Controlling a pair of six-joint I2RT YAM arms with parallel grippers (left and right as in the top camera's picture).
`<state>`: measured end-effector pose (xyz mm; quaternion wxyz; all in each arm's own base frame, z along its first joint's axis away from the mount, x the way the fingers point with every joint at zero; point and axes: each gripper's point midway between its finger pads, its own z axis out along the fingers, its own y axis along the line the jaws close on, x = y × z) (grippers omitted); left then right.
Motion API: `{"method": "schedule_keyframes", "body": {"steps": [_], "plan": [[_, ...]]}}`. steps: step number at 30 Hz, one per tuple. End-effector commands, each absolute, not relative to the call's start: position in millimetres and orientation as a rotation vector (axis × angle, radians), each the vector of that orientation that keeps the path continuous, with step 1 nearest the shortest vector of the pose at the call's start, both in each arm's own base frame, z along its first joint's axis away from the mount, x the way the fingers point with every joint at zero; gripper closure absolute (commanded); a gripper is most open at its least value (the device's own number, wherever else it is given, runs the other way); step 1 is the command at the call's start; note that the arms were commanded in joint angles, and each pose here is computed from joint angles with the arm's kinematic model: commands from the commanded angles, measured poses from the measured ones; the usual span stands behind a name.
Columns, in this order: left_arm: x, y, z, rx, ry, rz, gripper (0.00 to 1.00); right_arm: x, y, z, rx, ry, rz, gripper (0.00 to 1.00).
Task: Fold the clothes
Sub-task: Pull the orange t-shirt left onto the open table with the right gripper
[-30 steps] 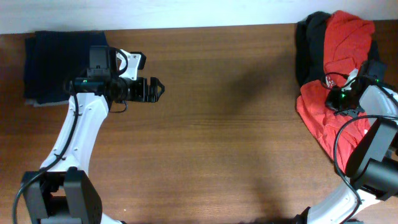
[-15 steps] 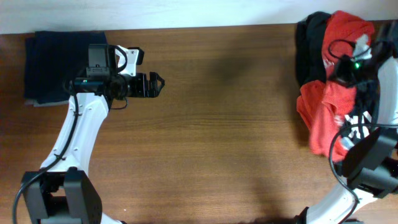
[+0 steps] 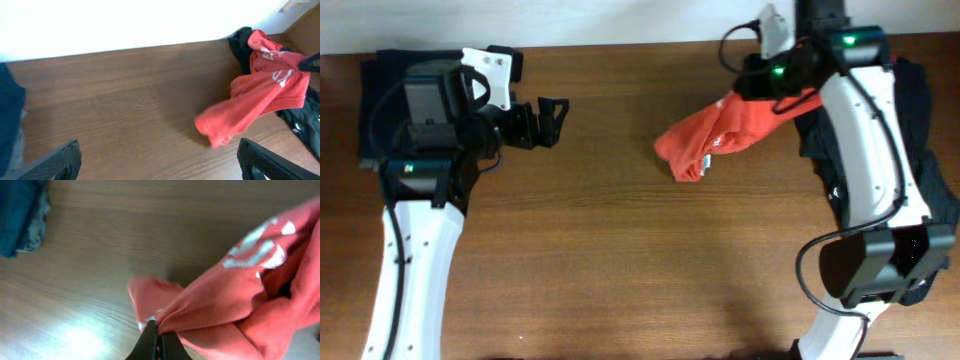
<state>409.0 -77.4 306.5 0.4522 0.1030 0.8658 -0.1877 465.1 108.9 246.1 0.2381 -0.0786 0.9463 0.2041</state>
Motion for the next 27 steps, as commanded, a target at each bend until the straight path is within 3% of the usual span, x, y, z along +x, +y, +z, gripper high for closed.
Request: {"method": "schedule_keyframes", "body": {"steps": [1,7,18,19,21,23,27], "plan": [[401,-61,331,0.226,2.09,-0.341,0.01,452,162,277,-0.3,2.514,0.673,0.96],[391,-30,327,0.131,2.136,-0.266,0.01,435,239,288,-0.41,2.456,0.747,0.96],[377,29,317,-0.052,2.194,-0.187,0.01,441,290,287,-0.482,2.358,0.613,0.96],[377,30,317,-0.054,2.194,-0.186,0.01,443,294,287,-0.492,2.346,0.618,0.89],[377,30,317,-0.055,2.194,-0.184,0.01,442,296,285,-0.592,2.317,0.58,0.6],[377,33,317,-0.065,2.196,-0.165,0.01,439,285,288,-0.643,2.308,0.531,0.49],[377,36,316,-0.074,2.199,-0.149,0.01,453,223,303,-0.484,2.339,0.432,0.4]]}}
